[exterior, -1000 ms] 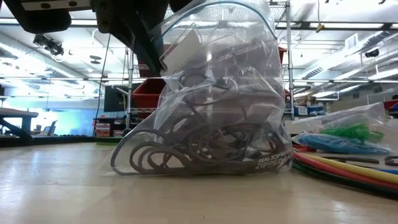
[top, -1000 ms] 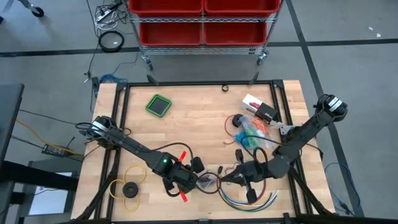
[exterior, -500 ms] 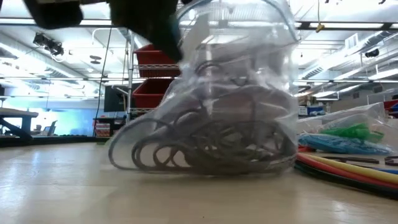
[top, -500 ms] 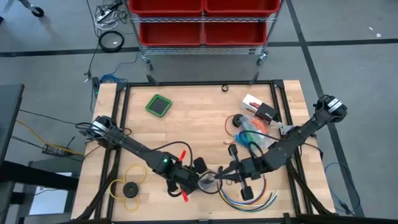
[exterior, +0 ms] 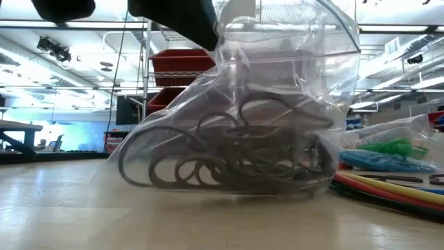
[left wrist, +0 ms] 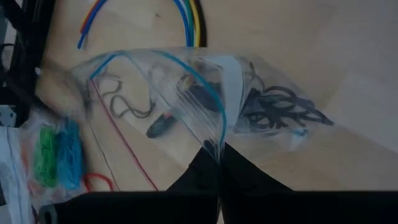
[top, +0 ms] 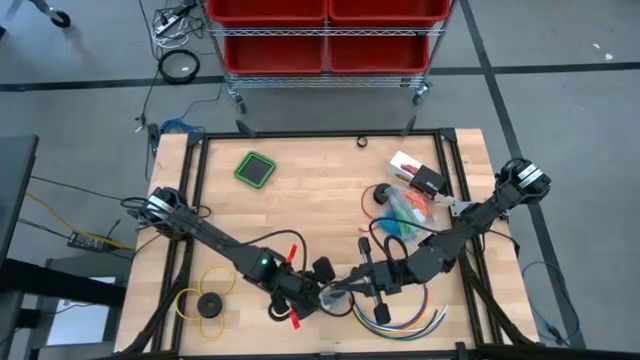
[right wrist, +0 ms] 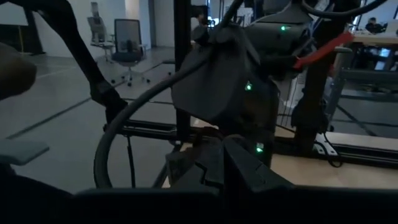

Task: Sort rubber bands
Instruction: Put the black rubber band into the transparent zip bag

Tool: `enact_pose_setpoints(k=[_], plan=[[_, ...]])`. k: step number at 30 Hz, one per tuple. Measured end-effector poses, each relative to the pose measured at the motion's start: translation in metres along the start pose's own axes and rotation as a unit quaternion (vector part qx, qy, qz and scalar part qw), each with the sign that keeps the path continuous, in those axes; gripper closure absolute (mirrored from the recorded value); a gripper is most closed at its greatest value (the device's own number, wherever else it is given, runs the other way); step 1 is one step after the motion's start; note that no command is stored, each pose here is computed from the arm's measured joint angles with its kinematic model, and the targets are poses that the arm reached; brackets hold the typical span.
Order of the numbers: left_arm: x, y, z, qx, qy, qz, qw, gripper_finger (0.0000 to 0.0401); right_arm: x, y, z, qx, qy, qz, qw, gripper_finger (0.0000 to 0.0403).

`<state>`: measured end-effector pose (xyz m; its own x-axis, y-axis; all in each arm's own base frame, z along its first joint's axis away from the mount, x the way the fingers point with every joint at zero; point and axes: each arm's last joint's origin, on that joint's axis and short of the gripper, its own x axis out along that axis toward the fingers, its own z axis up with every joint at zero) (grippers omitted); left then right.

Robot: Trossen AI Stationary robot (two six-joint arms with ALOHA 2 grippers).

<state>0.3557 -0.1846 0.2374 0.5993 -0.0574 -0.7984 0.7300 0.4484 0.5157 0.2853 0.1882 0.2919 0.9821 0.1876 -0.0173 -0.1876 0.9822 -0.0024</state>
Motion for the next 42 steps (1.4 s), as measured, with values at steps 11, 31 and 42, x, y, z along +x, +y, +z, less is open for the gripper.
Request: enact_pose_setpoints(k=[11,31,42], plan=[[-0.001,0.000,0.004,0.000,-0.010,0.015,1.000,0.0400,0.000,0.001,-0.002,0.008,0.011,-0.010,1.000,0.0403],[-0.002,0.004,0.007,0.005,-0.011,0.047,0.999,0.0400,-0.002,0.001,-0.015,0.035,0.071,-0.027,0.996,0.0403],[-0.007,0.007,0.009,0.003,-0.015,0.054,0.998,0.0400,-0.009,-0.001,-0.040,0.096,0.188,-0.041,0.977,0.0403]])
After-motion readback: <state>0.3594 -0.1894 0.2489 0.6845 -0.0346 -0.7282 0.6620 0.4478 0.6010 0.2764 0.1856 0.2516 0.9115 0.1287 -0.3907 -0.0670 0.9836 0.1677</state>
